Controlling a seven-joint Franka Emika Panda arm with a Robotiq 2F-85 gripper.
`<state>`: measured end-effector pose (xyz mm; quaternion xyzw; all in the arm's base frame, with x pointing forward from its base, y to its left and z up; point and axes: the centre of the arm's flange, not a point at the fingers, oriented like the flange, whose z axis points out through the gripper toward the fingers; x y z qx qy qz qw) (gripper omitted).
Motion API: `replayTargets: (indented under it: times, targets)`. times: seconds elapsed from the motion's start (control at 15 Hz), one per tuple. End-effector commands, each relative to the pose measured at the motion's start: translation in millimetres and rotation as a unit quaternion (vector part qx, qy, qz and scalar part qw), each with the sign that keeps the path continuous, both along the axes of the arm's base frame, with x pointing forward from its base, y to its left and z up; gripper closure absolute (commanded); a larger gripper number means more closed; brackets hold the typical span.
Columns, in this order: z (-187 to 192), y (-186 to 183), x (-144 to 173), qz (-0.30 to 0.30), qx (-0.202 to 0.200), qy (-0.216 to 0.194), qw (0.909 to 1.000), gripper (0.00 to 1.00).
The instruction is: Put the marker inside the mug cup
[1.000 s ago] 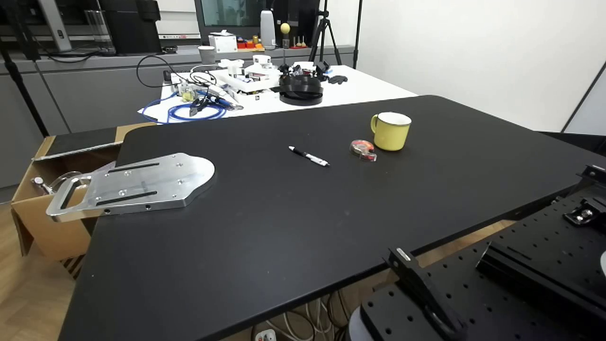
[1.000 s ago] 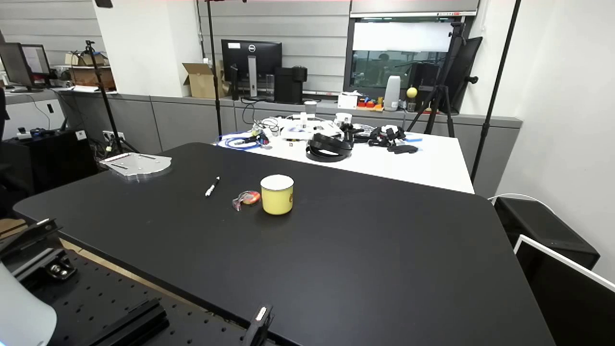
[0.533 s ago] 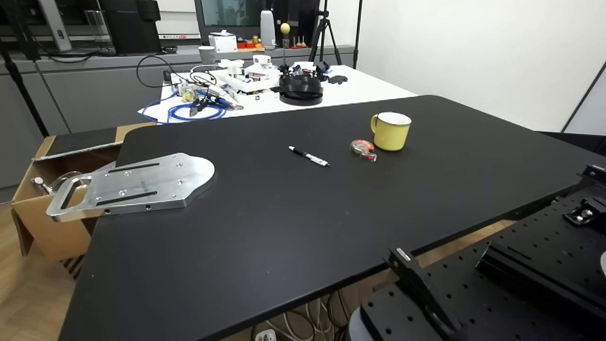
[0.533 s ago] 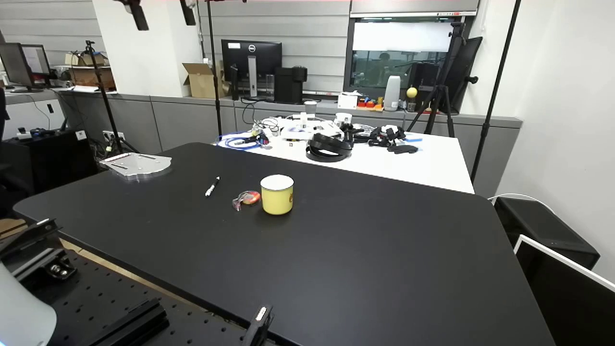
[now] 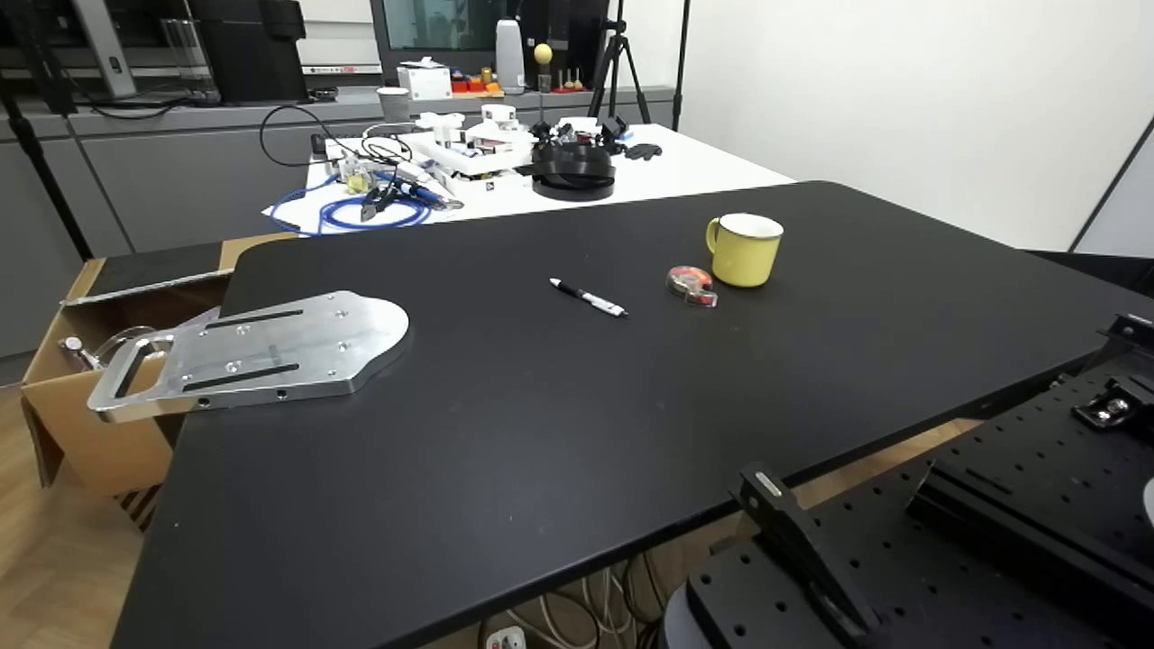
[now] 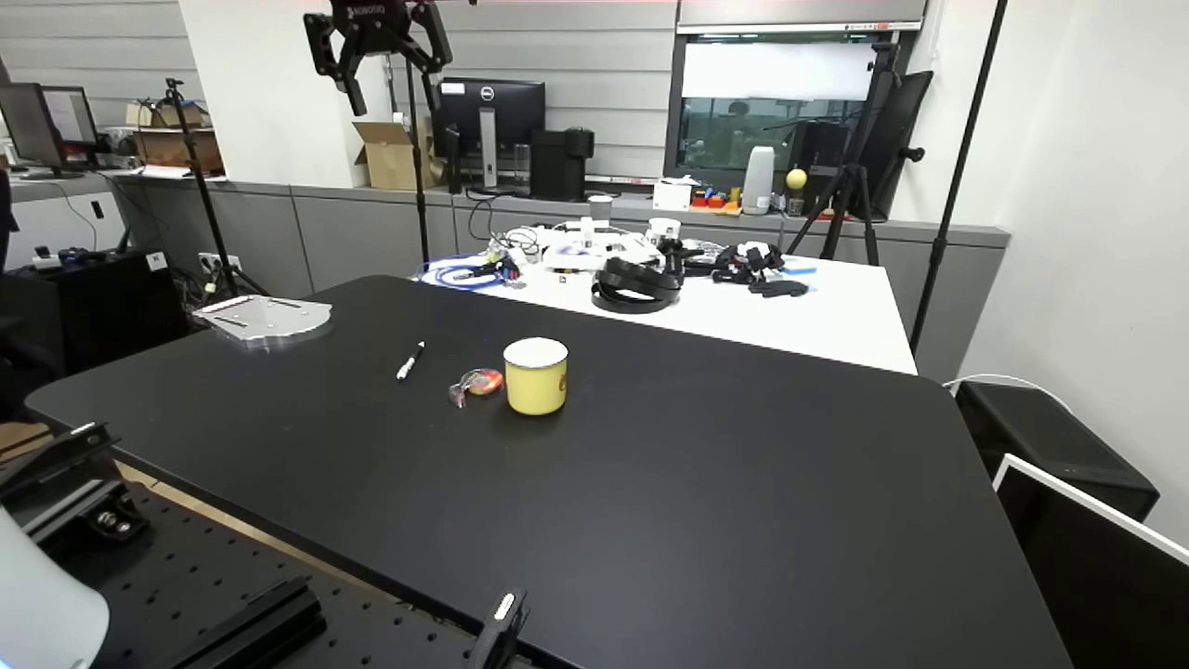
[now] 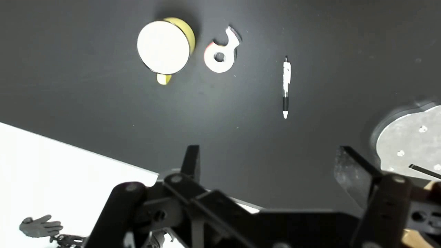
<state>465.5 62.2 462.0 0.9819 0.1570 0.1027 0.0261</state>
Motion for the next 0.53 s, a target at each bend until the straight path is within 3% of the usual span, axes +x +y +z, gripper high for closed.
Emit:
replayTargets:
  times: [0.0,0.47]
  targets:
    - [-28,45,54,0.014,0.026,0.002,0.9996,0.0]
    - [-111,97,87,0.067,0.018,0.036,0.997,0.0]
